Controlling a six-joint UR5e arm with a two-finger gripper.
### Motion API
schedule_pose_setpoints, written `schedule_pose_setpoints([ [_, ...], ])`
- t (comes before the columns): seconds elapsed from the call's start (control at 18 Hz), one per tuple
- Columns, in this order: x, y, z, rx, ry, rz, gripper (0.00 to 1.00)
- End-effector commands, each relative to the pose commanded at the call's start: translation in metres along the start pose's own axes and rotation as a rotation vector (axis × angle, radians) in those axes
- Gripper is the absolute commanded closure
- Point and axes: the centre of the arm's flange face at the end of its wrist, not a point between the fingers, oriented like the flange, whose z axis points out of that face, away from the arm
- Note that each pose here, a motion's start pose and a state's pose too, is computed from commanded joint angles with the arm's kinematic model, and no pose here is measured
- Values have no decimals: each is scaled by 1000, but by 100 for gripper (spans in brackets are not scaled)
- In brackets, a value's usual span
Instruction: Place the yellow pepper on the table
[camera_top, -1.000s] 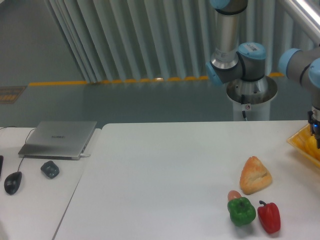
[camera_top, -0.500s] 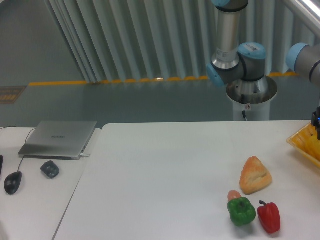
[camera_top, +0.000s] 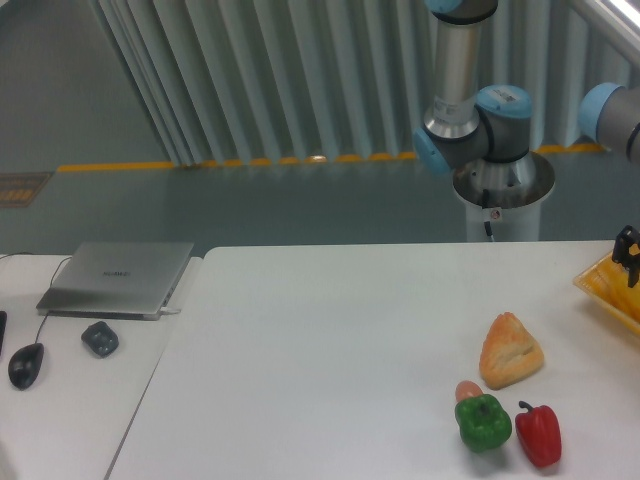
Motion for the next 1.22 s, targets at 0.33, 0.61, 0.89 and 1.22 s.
schedule_pose_setpoints([
  [0.33, -6, 13, -12, 10, -19, -265, 0],
  [0.61, -7, 16, 1, -10, 6, -360, 0],
  [0.89, -1, 13, 25, -41, 50, -467, 0],
  [1.22, 8, 8, 41, -72, 98, -451, 0],
])
